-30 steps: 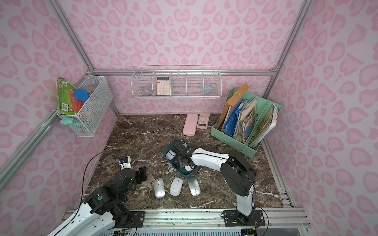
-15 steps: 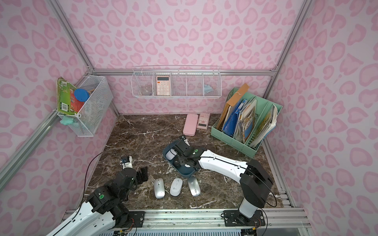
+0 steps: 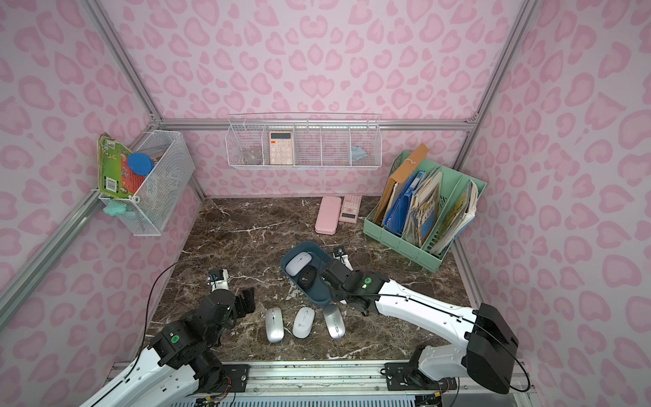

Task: Take out the mouse from the storage box
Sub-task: Pick up the mouse from the storage box, then place the mouse at the center of the board.

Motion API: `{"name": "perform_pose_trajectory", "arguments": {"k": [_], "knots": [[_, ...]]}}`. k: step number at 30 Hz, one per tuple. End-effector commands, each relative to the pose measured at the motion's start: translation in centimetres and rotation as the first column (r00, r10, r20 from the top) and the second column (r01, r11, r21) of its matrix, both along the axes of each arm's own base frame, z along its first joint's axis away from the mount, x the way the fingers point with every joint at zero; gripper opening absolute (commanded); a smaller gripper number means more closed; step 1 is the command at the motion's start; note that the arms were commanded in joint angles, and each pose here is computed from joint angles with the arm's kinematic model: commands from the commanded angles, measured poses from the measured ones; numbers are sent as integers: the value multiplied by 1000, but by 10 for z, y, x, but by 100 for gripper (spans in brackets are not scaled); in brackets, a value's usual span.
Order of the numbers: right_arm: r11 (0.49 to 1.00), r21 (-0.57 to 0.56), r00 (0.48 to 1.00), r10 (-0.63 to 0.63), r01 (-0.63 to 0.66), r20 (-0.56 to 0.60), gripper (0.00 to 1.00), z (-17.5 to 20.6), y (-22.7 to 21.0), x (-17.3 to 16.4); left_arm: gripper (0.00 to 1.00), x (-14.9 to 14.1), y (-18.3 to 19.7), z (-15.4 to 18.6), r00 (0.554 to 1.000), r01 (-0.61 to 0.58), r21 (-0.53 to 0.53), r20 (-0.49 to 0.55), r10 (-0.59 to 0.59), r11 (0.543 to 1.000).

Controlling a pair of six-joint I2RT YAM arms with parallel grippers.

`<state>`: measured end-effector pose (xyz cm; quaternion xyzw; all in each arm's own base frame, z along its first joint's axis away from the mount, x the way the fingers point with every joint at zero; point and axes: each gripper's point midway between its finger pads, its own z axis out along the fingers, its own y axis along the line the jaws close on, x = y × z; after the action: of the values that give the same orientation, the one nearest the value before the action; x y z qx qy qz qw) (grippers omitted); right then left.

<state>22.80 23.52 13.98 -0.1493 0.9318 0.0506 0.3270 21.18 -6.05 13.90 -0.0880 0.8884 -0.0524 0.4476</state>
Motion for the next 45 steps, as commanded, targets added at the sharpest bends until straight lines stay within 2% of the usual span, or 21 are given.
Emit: {"name": "perform_pose_trajectory", "arguments": {"k": [1,17,24,30,33,37,40,45], "knots": [[1000,16,1000,-26,26,-10,56,-5,-10,-7,97,4,-6,5,1000,25,-6,13,-25,1000],[1000,-7,991,-16,15,-131,56,-82,-42,-43,97,6,-8,2,1000,26,12,-17,-26,1000],[1000,5,991,0,0,-132,58,-92,-43,-44,97,10,-12,0,999,21,19,-42,-20,1000],[1000,6,989,8,-7,-148,59,-102,-42,-43,97,15,-29,-2,996,13,-67,-91,-19,998],[1000,8,989,9,-8,-149,59,-104,-41,-40,97,20,-43,7,992,52,-86,-114,-62,995],[1000,6,989,13,-13,-149,61,-110,-38,-37,97,28,-61,16,979,108,-80,-165,-120,991],[1000,10,986,27,-26,-165,61,-114,-33,-35,97,32,-63,24,973,101,-47,-204,-109,994],[998,-39,987,34,-40,-156,63,-115,-34,-30,99,37,-67,33,979,123,-63,-155,-132,990]]}}
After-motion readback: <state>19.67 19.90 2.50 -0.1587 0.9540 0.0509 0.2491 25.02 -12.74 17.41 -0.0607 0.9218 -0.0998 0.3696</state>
